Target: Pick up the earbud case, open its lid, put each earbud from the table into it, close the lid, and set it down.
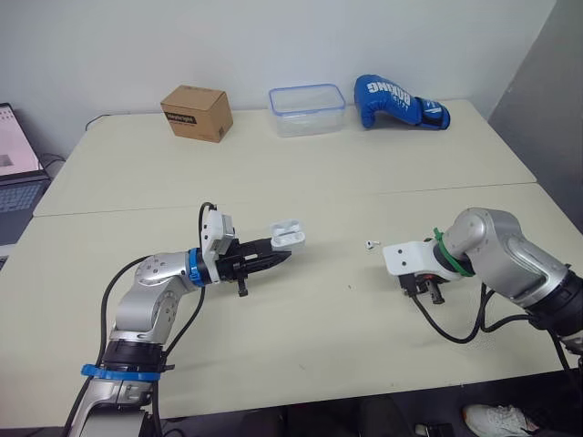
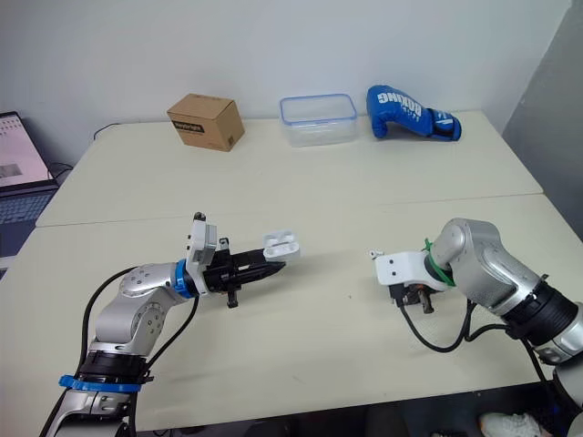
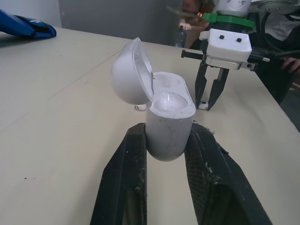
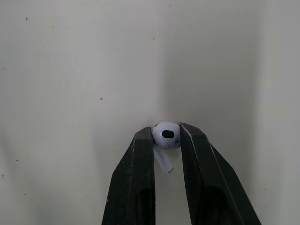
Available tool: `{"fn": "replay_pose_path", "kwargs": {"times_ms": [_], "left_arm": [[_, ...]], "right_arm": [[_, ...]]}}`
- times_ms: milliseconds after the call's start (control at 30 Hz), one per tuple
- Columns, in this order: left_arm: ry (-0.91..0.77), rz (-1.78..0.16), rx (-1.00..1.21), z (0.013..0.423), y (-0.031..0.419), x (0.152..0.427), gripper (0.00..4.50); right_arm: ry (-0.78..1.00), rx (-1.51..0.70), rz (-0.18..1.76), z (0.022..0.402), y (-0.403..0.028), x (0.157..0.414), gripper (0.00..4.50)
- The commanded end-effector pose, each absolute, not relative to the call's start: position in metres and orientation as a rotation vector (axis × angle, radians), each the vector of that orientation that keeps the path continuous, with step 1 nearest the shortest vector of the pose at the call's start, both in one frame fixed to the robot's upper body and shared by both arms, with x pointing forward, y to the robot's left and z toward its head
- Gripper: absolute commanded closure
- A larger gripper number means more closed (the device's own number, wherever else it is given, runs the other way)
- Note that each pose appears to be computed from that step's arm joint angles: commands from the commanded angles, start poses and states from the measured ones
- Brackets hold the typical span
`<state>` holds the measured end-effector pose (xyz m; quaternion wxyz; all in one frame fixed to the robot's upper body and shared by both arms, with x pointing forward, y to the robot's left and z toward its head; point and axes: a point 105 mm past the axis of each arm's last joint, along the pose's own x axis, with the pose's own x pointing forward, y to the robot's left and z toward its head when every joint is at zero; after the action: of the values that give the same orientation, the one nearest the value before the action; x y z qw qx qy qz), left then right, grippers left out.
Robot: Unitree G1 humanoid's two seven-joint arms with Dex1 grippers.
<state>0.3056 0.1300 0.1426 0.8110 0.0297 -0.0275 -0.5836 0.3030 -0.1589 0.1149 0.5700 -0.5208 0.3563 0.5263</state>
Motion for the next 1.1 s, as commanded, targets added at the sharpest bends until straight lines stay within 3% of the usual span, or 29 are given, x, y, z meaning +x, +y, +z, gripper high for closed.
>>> {"fn": "replay_pose_path", "kwargs": {"times_ms": [33, 200, 1100], "left_arm": [[-0.093, -1.264, 0.1, 0.151, 0.127, 0.302, 3.75], [-0.092, -1.264, 0.104, 0.152, 0.128, 0.302, 3.75], [-0.093, -1.266, 0.107, 0.151, 0.126, 0.304, 3.75]], "right_arm": [[0.839, -1.226, 1.214, 0.114, -0.162, 0.305, 3.71], [0.811, -1.27, 1.217, 0.116, -0.162, 0.305, 2.07], [0.81, -1.397, 1.202, 0.12, -0.155, 0.297, 2.07]]}}
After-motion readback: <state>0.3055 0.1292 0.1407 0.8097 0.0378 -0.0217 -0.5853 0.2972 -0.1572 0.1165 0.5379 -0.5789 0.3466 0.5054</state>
